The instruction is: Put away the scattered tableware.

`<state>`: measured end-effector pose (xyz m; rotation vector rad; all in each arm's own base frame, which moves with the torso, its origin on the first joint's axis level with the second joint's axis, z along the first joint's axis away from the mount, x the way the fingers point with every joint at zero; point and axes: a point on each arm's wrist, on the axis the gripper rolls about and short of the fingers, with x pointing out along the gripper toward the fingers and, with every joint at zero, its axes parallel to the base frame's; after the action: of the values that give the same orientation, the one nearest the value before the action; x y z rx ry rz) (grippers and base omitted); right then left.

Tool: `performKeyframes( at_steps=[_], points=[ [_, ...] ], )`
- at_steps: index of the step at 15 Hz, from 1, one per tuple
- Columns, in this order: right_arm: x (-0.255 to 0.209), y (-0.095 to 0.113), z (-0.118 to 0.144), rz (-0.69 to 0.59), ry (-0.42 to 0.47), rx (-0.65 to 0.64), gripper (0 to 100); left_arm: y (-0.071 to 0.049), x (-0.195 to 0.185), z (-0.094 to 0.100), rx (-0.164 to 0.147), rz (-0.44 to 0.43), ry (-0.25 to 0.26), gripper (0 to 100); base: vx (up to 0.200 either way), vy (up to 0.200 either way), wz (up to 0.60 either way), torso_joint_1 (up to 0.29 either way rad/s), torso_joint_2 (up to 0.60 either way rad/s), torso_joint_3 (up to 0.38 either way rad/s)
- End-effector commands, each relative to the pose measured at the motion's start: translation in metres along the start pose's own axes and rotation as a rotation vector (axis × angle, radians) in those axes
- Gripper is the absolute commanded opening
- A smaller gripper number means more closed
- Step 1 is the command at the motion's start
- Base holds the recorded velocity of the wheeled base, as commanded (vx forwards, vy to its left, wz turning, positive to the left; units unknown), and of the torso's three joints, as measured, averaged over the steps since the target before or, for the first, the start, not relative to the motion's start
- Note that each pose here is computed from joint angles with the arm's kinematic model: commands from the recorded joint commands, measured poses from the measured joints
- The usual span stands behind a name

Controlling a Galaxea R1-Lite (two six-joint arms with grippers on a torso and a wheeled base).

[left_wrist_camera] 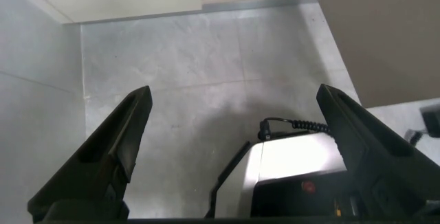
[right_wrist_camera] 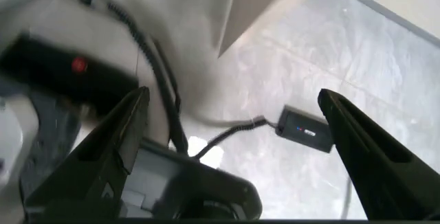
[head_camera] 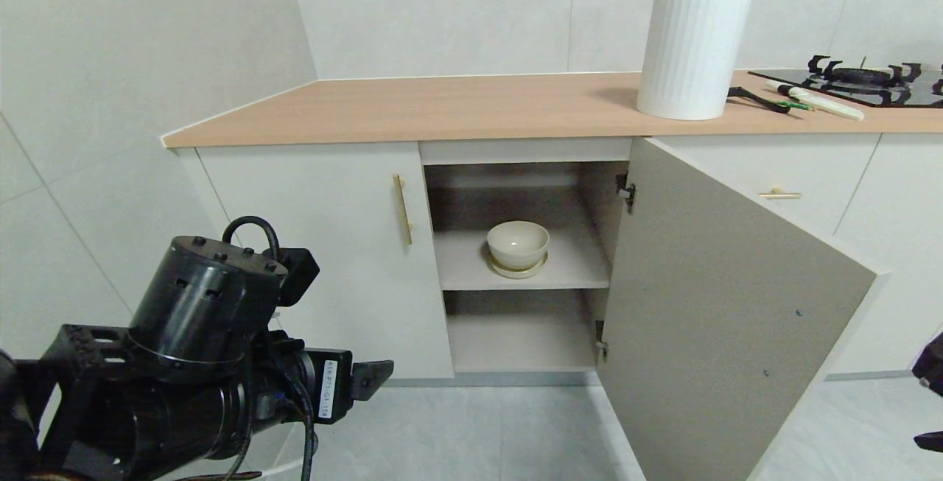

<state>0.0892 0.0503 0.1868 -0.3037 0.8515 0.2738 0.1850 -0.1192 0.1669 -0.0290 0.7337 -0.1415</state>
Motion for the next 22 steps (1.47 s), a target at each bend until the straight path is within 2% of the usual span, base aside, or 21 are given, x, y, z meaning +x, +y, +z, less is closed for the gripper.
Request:
performKeyframes(
  at_steps=[1,5,10,15,22],
  points=[
    [-0.004,-0.013,0.004,-0.080,-0.015,0.057,100,0.000,0.001,0.000,-0.001,0.002,0.002,100,0.000,0.000,0.00,0.000,0.00,0.000],
    [0.002,-0.039,0.003,-0.234,0.049,0.098,100,0.000,0.001,0.000,-0.001,0.002,0.002,100,0.000,0.000,0.00,0.000,0.00,0.000],
    [0.018,-0.061,0.021,-0.352,-0.038,0.196,100,0.000,0.001,0.000,-0.001,0.002,0.002,100,0.000,0.000,0.00,0.000,0.00,0.000],
    [0.039,-0.075,0.043,-0.385,-0.141,0.351,100,0.000,0.001,0.000,0.000,0.003,0.001,100,0.000,0.000,0.00,0.000,0.00,0.000],
    [0.057,-0.079,0.053,-0.389,-0.162,0.410,100,0.000,0.001,0.000,0.000,0.001,0.002,100,0.000,0.000,0.00,0.000,0.00,0.000]
  ],
)
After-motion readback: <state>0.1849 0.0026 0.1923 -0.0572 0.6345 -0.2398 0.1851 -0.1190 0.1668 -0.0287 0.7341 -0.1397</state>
